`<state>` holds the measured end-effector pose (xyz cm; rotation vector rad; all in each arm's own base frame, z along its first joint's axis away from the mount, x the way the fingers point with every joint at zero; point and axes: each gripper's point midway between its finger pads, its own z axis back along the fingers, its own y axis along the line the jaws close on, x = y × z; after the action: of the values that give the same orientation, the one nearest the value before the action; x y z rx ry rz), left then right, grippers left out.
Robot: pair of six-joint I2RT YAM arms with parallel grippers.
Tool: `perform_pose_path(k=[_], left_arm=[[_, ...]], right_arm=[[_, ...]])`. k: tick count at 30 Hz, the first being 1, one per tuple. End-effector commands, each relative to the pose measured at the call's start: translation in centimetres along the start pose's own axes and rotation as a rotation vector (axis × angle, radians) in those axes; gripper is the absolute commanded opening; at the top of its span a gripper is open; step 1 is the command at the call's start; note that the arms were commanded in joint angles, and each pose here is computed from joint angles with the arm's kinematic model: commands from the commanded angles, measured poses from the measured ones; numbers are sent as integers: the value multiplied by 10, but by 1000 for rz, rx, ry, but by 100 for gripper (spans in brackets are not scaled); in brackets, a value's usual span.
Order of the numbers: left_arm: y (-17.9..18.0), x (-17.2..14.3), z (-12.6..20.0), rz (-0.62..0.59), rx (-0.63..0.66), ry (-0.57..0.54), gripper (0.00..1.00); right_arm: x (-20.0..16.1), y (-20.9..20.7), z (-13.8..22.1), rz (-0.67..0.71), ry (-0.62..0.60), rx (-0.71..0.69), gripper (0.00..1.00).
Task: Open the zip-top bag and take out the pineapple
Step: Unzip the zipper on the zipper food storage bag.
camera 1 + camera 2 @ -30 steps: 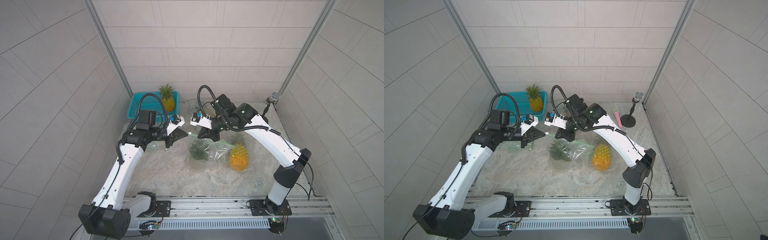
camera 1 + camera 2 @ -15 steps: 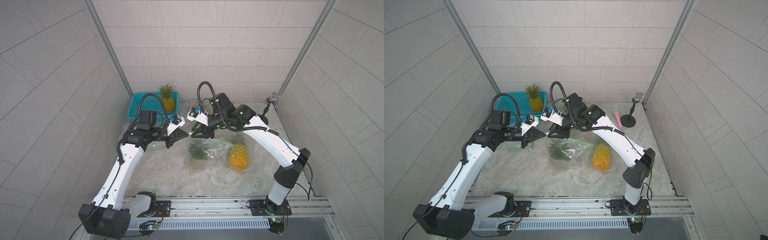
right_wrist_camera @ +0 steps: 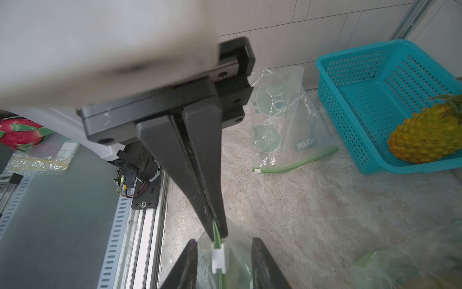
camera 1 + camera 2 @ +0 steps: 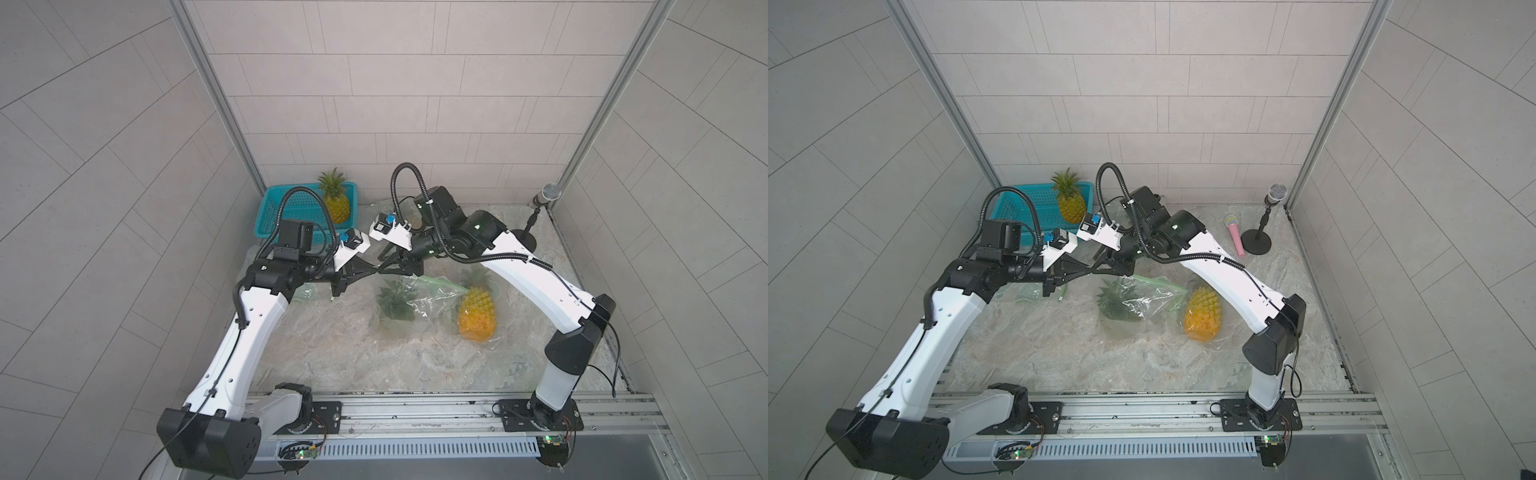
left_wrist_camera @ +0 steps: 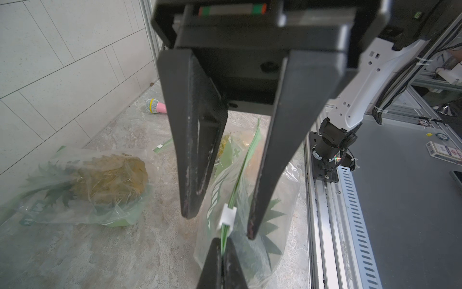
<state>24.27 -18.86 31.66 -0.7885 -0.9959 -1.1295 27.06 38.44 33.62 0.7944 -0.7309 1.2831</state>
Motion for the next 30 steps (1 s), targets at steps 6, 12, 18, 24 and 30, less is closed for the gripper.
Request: perform_pose_path(k=[6,12,18,24,30], left_arm=[[-6,5,1,-27,-19,-27,0],[-1,5,2,-27,11,-13,0],[8,12,7,-11,64,-34,0],[16,15,13,-5,104,-48,0],[24,15,18,-7,150,-62,0]], right_arm=[[5,-2,-7,0,-4,6,20],[0,-5,-4,1,19,-22,11],[-12,-11,0,-8,58,-63,10],[-20,-18,11,-20,73,-105,10],[-30,-24,20,-37,88,-132,10]])
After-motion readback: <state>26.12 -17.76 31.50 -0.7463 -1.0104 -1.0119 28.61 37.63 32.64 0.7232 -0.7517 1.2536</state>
